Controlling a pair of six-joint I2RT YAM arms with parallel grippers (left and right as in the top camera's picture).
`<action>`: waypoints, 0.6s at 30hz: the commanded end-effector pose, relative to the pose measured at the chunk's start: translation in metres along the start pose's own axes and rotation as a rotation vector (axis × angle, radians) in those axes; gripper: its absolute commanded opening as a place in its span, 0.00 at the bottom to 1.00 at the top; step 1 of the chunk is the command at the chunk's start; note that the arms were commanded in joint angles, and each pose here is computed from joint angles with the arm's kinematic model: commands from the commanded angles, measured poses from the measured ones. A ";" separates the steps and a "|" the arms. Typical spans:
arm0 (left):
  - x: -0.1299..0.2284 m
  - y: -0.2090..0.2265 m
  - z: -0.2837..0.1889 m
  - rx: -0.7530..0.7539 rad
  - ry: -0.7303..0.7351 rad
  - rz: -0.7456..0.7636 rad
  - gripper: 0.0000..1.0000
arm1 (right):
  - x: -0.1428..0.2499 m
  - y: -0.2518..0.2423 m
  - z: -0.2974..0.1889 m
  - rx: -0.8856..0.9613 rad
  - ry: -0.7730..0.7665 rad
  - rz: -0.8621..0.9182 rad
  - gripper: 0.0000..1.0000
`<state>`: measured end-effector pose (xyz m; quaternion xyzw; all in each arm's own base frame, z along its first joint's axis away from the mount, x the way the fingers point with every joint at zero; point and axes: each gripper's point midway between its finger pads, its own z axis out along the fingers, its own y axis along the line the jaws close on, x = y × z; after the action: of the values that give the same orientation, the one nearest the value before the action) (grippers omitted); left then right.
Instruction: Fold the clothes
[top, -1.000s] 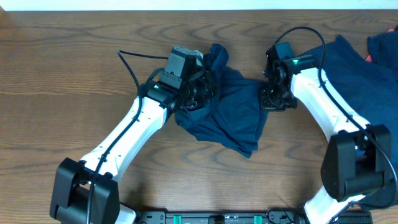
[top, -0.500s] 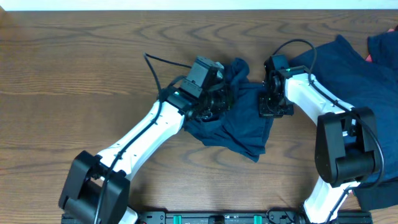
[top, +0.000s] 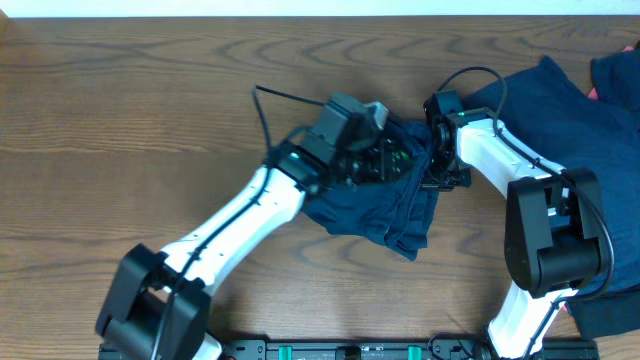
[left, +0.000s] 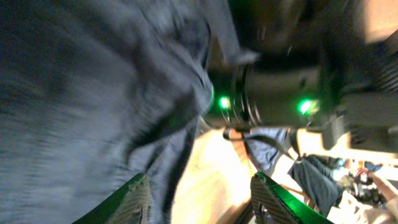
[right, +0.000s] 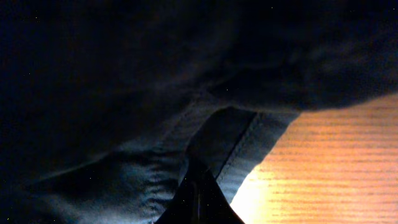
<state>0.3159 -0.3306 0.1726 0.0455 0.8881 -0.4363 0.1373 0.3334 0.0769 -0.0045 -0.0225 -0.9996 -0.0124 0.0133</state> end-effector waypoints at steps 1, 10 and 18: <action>-0.041 -0.009 -0.050 0.042 -0.135 0.061 0.54 | 0.004 -0.003 0.001 0.000 0.039 0.020 0.01; -0.083 0.077 -0.094 -0.165 -0.277 -0.101 0.53 | -0.036 -0.001 -0.124 -0.054 -0.169 0.044 0.02; -0.069 0.109 -0.067 -0.225 -0.179 -0.111 0.53 | -0.050 0.049 -0.203 -0.330 -0.324 -0.115 0.03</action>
<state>0.3884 -0.2089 0.1654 -0.0681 0.9070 -0.3611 0.2058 0.3939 0.0953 0.1907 -0.0068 -0.9815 -0.1070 -0.1589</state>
